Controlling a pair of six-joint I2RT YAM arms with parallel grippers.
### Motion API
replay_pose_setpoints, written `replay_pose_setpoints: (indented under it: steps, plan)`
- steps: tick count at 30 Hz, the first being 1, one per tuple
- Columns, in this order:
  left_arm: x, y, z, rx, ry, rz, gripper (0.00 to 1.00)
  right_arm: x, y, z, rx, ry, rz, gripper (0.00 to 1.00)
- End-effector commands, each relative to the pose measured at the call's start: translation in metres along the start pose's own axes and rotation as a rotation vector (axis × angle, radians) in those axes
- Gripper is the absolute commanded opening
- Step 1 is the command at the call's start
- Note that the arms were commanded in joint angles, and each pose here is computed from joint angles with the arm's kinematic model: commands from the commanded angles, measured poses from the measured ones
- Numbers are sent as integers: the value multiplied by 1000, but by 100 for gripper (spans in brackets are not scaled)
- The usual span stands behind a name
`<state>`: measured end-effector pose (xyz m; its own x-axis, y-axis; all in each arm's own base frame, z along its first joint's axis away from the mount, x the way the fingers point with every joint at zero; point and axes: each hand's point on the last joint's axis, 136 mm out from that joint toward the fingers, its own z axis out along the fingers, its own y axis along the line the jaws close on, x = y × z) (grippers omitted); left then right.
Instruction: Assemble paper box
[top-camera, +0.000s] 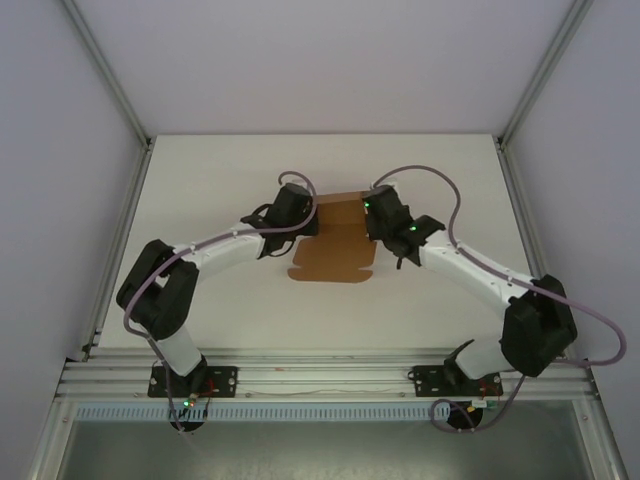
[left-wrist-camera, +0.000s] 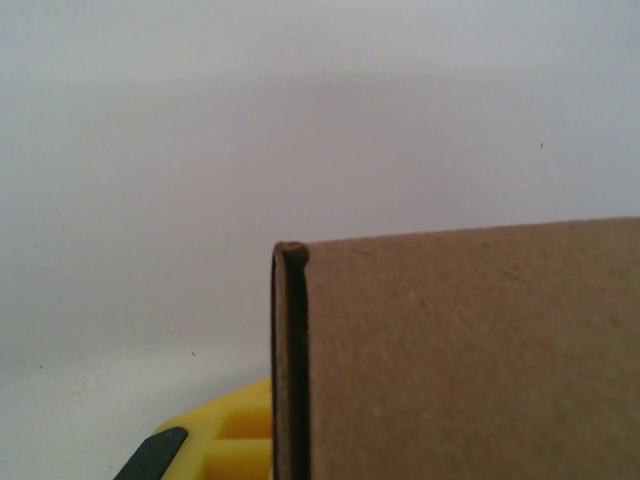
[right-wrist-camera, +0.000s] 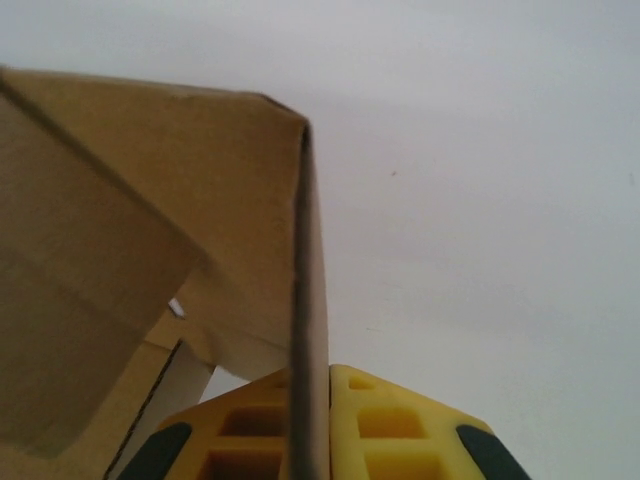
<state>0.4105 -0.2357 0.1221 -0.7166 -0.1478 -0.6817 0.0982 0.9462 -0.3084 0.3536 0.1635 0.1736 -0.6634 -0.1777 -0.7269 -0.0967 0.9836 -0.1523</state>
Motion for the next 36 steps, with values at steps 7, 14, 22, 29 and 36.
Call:
replay_pose_setpoints:
  steps: [7,14,22,29,36]
  plan:
    - [-13,-14,1,19,-28,-31,0,-18,6,-16,95,-71,66,10]
    - [-10,-3,5,21,-21,-46,0,-20,27,-50,-204,-140,109,53]
    - [-9,0,-5,50,-48,28,0,-38,-34,-115,-332,-336,227,93]
    - [-9,-4,-9,72,-50,48,0,-28,-124,-97,-169,-279,428,95]
    - [-10,-6,-12,83,-52,51,0,-2,-75,-36,-502,-27,311,83]
